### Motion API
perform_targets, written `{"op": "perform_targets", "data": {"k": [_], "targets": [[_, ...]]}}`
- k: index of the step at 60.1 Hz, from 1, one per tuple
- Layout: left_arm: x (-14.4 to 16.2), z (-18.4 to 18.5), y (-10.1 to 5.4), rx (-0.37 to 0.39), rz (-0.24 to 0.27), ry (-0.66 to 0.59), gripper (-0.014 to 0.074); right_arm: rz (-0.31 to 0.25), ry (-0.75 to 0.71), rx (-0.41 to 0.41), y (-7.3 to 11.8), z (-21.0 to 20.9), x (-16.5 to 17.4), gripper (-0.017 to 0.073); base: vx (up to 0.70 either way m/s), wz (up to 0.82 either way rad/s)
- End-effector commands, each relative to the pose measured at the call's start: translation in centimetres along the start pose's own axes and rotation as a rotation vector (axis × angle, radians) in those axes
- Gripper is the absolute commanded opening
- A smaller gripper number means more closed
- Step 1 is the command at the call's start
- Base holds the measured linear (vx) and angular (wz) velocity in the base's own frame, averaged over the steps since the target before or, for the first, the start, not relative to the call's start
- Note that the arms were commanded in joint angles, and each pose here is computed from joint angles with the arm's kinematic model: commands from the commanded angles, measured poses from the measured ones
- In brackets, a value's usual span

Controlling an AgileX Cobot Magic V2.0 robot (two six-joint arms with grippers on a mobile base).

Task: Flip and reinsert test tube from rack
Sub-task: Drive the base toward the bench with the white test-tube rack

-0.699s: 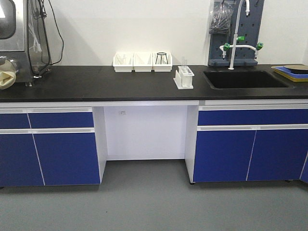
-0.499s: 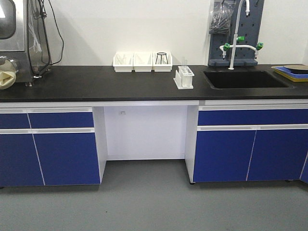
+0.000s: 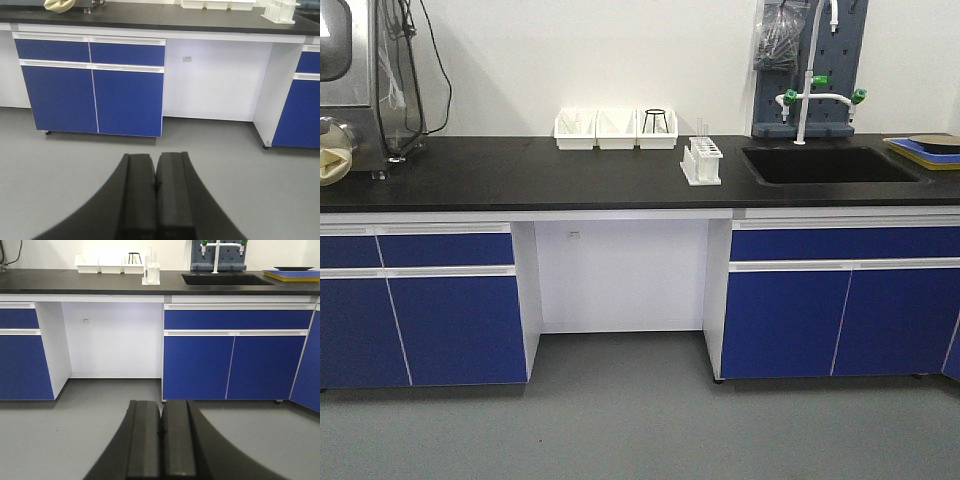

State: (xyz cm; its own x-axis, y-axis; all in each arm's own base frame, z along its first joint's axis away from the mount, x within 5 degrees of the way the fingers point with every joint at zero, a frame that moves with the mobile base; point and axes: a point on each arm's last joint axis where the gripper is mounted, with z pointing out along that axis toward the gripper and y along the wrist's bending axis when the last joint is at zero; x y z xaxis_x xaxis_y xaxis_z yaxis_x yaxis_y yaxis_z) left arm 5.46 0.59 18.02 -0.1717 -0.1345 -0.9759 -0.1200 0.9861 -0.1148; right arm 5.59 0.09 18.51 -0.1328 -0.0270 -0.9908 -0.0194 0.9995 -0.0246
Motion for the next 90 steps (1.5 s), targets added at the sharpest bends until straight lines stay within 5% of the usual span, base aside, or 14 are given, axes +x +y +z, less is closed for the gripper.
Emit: {"op": "perform_targets", "data": {"k": [1, 38, 90], "targets": [[-0.69, -0.09, -0.16, 0.022, -0.004, -0.087, -0.0006, -0.014, -0.094, 0.011, -0.07, -0.09, -0.81, -0.0008, 0.01, -0.02], [-0.69, -0.09, -0.16, 0.022, -0.004, -0.087, -0.0006, -0.014, -0.094, 0.010, -0.06, -0.09, -0.80, -0.0008, 0.17, -0.06], [-0.69, -0.09, -0.16, 0.022, -0.004, -0.087, -0.0006, -0.014, -0.094, 0.010, -0.06, -0.09, -0.80, -0.0008, 0.46, 0.04]]}}
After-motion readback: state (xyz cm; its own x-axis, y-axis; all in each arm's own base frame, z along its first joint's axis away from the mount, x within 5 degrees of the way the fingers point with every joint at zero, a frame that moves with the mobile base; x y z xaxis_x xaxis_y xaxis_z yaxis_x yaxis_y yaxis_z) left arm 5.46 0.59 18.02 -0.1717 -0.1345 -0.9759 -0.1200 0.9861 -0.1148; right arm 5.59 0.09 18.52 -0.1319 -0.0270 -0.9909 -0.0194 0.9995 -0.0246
